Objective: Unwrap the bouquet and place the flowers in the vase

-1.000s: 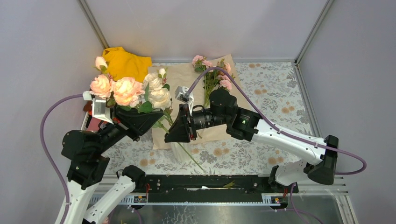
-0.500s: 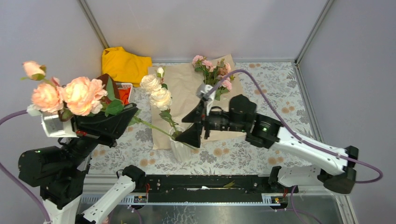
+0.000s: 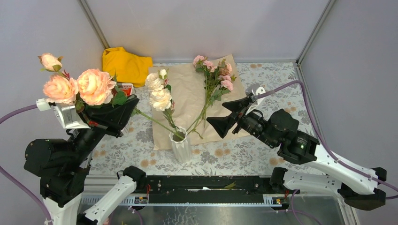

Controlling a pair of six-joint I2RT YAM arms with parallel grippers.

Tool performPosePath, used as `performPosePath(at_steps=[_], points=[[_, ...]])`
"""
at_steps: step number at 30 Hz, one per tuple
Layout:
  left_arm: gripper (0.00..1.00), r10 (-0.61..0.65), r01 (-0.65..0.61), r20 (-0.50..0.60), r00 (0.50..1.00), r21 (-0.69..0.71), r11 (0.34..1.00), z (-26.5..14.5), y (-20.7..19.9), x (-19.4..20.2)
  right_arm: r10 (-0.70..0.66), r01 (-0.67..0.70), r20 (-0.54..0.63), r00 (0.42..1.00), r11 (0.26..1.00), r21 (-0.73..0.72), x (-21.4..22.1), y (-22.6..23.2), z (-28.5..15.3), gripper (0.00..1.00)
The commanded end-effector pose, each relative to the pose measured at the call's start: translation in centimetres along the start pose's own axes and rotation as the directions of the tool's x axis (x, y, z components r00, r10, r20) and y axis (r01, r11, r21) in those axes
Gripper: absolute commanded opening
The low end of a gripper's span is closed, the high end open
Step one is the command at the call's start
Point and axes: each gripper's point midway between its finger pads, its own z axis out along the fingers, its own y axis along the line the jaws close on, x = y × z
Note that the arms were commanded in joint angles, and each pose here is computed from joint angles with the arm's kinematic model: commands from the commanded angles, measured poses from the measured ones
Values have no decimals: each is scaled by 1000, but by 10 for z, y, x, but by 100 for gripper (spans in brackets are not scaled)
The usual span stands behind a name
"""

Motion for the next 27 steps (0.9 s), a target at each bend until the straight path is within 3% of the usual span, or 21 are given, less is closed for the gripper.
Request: performPosePath(at_steps=[1,9,15,27], points=[[0,60,-60,-8,998,-58,997,-2,12,-1,-17,13,66,998,998,59,-14,-12,-7,100],[0,54,-56,-38,998,-57,997,3,16,10,-32,28,42,999,997,76,-3,-17,-6,100],[0,22,-24,-117,993,-16,1000,3,15,47,-46,40,47,998,992,122,-1,-26,-6,100],[0,-74,72,-202,977,-15,997,-7,22,110,-60,20,101,993,934,355,8,-69,1,100]])
